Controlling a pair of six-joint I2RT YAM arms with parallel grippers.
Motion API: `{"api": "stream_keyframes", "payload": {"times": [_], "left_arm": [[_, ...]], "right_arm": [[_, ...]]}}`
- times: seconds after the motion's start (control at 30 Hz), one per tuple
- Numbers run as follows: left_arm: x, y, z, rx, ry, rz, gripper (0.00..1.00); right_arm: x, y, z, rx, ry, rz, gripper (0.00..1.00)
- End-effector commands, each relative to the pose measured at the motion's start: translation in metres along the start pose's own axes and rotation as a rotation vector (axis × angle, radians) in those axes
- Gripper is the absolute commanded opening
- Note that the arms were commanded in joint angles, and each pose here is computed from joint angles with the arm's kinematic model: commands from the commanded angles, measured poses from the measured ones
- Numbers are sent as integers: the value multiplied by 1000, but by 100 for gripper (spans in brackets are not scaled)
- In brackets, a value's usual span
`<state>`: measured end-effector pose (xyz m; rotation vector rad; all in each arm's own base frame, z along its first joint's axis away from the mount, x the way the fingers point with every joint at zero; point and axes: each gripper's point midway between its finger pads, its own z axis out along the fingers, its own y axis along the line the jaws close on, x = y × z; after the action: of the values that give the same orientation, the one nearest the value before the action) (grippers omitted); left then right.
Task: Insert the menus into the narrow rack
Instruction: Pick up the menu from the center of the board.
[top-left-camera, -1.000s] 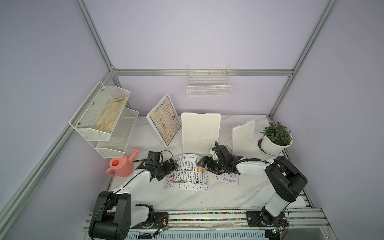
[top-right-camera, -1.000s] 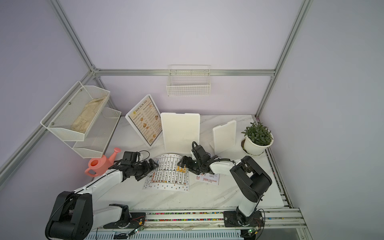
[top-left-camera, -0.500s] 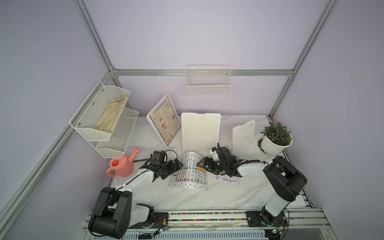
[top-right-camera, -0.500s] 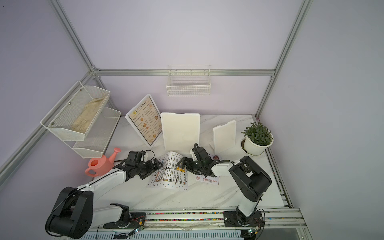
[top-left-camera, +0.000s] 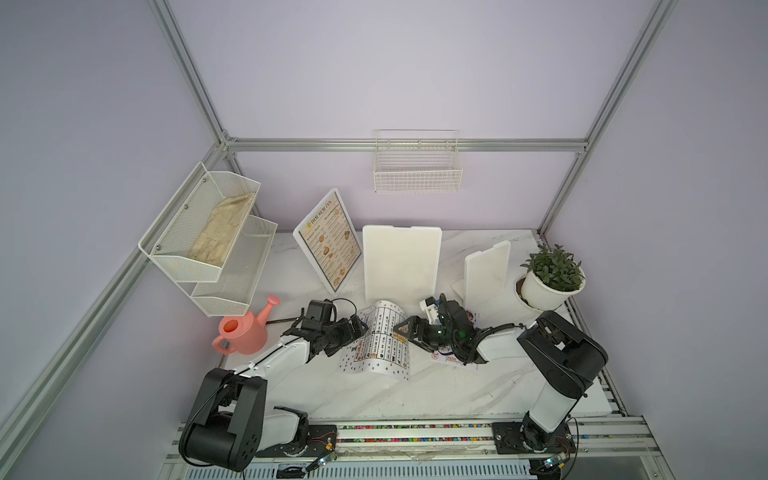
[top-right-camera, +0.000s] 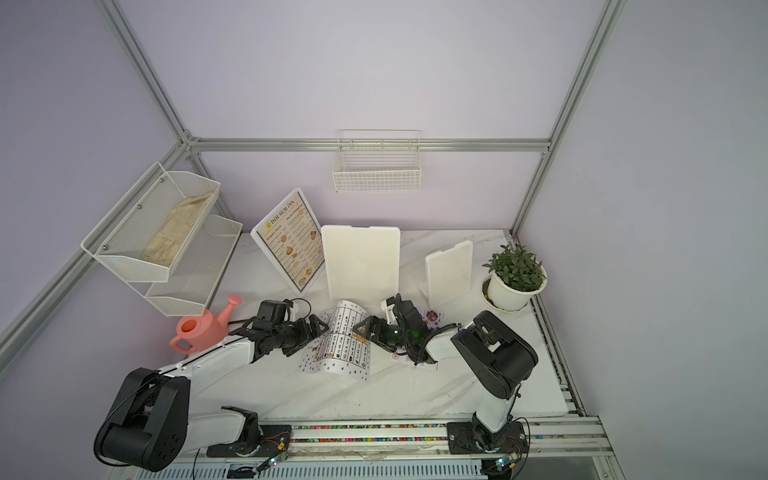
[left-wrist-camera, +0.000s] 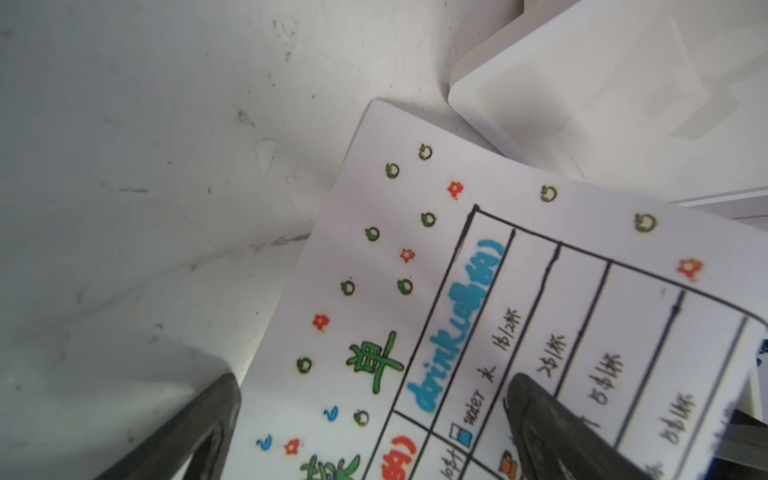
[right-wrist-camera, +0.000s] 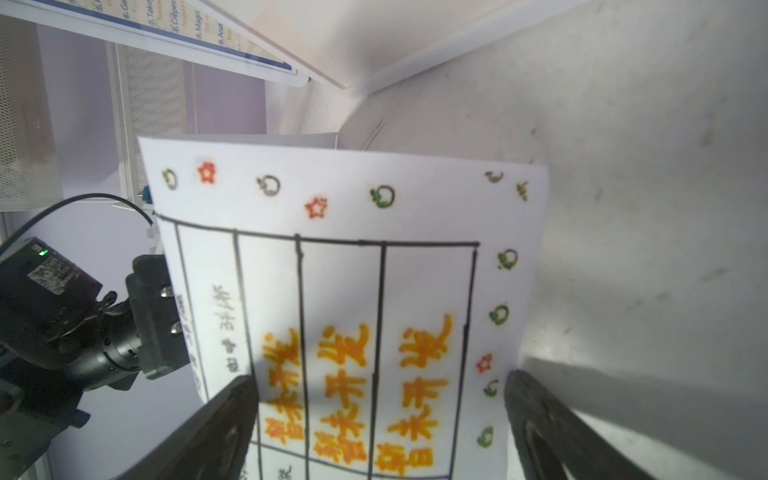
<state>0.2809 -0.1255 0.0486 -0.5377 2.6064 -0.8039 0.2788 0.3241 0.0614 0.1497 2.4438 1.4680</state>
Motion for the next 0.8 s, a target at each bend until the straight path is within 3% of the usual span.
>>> {"api": "stream_keyframes", "payload": {"times": [0.0,0.77], "left_arm": [[26,31,9,-117,91,-54,100],[27,37,14,-148,101,-52,100]], "right_arm": [[8,0,3,-36,17,43,97],[5,49,-3,-191,18,-35,97]]}}
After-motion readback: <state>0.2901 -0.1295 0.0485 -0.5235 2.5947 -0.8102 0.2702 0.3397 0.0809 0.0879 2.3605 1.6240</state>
